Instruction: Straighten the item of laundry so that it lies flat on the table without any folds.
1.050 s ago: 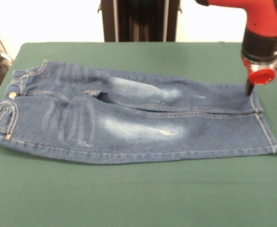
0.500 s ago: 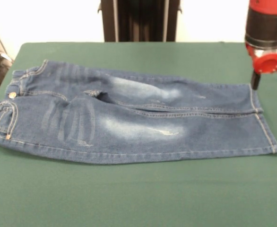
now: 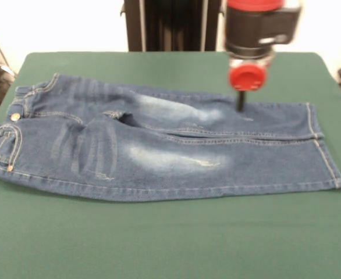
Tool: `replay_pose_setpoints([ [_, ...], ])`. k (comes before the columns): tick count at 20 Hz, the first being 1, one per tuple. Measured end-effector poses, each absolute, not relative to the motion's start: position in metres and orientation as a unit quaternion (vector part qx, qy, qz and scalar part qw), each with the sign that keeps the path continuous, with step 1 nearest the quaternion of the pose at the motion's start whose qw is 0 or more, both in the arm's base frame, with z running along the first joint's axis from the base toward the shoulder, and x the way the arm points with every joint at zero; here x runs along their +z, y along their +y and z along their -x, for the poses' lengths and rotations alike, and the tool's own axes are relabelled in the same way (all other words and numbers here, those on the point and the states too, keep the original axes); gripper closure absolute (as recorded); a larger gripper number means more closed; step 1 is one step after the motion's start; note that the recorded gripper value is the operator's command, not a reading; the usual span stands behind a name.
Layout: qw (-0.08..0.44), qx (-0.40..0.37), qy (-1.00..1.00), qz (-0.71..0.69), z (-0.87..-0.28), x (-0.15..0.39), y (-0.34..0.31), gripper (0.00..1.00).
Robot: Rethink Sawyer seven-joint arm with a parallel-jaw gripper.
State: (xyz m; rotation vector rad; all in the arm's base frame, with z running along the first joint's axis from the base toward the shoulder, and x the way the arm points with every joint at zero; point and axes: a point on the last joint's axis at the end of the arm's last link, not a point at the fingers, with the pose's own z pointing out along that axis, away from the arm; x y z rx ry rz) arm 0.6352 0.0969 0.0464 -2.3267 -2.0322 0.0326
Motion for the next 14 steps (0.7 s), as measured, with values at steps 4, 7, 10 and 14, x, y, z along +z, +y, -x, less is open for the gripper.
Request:
replay_pose_setpoints([
  [4,0.025,0.035,-0.660,0.750,-0.644,0.046,0.033,1.00],
  [7,0.018,0.042,-0.661,0.749,-0.651,0.047,0.005,1.00],
  [10,0.008,0.047,-0.660,0.750,-0.658,0.048,-0.027,1.00],
  [14,-0.006,0.053,-0.655,0.754,-0.665,0.055,-0.070,1.00],
])
